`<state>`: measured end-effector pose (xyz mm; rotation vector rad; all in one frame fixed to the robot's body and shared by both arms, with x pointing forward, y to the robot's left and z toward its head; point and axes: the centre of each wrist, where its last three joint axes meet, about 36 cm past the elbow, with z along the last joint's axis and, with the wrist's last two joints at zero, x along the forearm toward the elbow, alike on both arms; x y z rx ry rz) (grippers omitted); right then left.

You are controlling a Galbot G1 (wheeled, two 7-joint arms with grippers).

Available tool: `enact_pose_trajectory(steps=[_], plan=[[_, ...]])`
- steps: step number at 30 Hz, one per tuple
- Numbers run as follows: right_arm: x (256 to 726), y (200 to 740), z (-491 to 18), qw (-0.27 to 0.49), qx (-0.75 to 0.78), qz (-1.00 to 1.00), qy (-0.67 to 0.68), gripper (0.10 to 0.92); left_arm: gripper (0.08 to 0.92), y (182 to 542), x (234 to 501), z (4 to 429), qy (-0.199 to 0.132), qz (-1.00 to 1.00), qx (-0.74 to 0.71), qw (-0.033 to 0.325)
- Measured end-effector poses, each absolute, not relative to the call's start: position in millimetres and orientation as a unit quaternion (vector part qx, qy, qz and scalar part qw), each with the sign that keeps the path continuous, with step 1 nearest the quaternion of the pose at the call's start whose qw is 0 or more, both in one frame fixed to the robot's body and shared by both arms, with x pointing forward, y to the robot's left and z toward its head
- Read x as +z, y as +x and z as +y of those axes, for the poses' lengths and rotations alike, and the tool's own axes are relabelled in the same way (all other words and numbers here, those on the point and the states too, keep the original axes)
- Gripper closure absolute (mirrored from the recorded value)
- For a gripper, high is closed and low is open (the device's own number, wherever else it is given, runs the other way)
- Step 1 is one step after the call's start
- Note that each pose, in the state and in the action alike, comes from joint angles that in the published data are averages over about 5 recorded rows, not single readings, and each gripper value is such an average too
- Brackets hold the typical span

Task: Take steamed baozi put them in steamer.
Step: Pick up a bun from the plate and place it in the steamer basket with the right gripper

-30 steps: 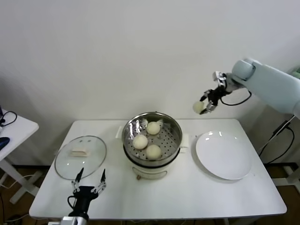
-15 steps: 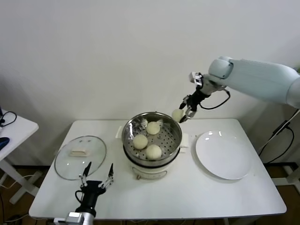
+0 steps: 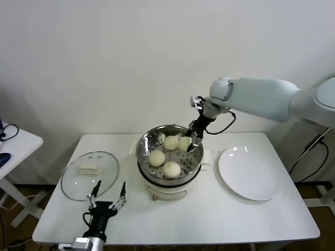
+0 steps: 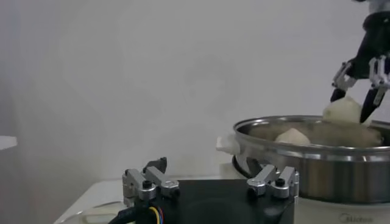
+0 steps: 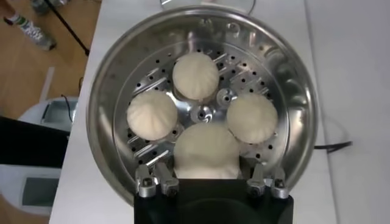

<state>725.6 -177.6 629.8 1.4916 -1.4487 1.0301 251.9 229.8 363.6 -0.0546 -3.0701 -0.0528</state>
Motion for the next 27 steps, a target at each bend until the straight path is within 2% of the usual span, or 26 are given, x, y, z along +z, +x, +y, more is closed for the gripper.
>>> enact_pose_trajectory(steps=[13, 27], plan=[[593.0, 736.6, -158.3, 0.412, 0.430, -0.552, 0.583, 0.324, 0.177, 252.2, 363.4, 235.3, -0.019, -0.999, -0.024, 0.034], [581.4, 738.6, -158.7, 0.419, 0.439, -0.546, 0.578, 0.318, 0.177, 253.4, 364.4, 236.9, -0.020, -0.999, -0.028, 0.033]])
